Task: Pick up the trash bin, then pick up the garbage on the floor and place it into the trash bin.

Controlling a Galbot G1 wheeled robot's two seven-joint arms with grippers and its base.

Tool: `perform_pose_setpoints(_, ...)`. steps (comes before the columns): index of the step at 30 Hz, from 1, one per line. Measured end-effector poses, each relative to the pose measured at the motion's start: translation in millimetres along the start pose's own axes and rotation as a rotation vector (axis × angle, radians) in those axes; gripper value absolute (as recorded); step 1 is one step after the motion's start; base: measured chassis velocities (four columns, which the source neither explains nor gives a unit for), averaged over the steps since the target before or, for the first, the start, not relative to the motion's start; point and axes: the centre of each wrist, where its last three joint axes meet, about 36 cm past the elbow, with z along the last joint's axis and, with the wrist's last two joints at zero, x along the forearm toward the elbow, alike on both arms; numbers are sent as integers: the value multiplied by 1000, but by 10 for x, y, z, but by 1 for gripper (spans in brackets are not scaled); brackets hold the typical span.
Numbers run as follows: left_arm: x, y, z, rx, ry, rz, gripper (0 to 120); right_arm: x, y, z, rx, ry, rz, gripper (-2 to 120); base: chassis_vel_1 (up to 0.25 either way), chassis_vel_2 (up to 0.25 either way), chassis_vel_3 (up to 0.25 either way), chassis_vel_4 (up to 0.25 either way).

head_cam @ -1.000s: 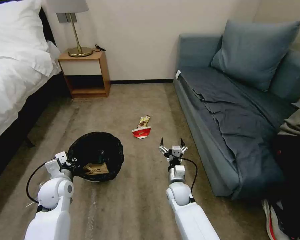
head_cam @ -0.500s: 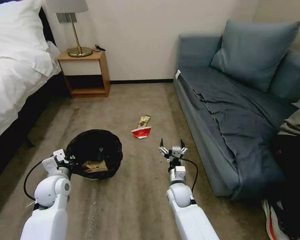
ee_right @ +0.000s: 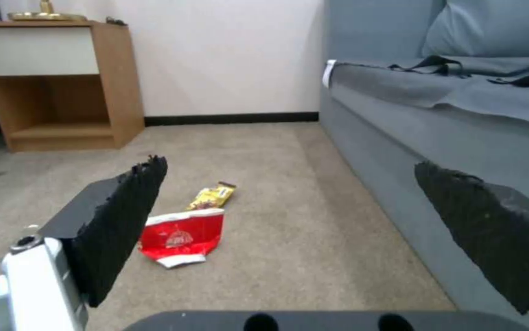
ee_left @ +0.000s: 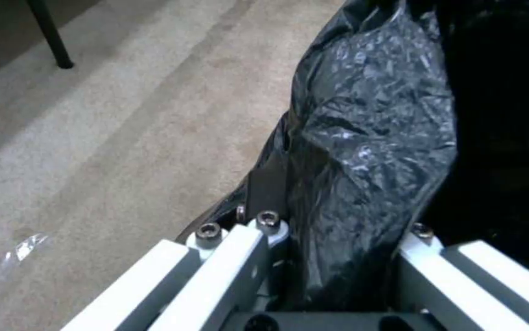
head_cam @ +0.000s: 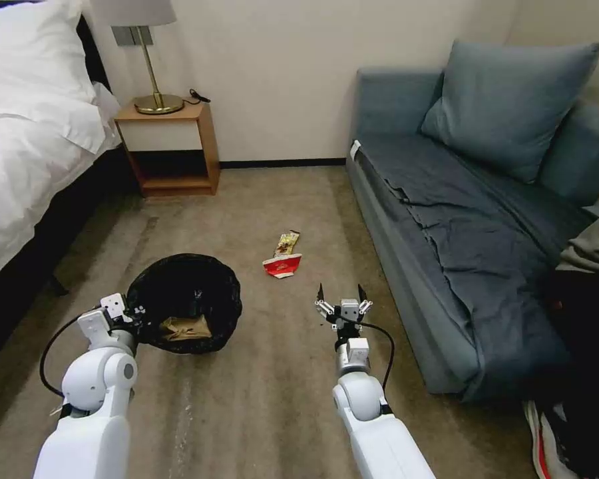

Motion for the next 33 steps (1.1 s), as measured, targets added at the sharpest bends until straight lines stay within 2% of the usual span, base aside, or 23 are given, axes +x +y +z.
perform_pose_setpoints(15,75,30,34,6,-1,-7,2,42,-43,16,1,-6,-3,100,-107,114,110,-109)
perform_pose_setpoints(23,95,20,75,12,-3,-10,2,57,-76,33,7,-3,-15,100,-215,200,211,-210)
perform_pose_setpoints(33,89,-4,54,11,-11,-12,2,63,-102,67,17,3,-24,100,-242,245,238,-254)
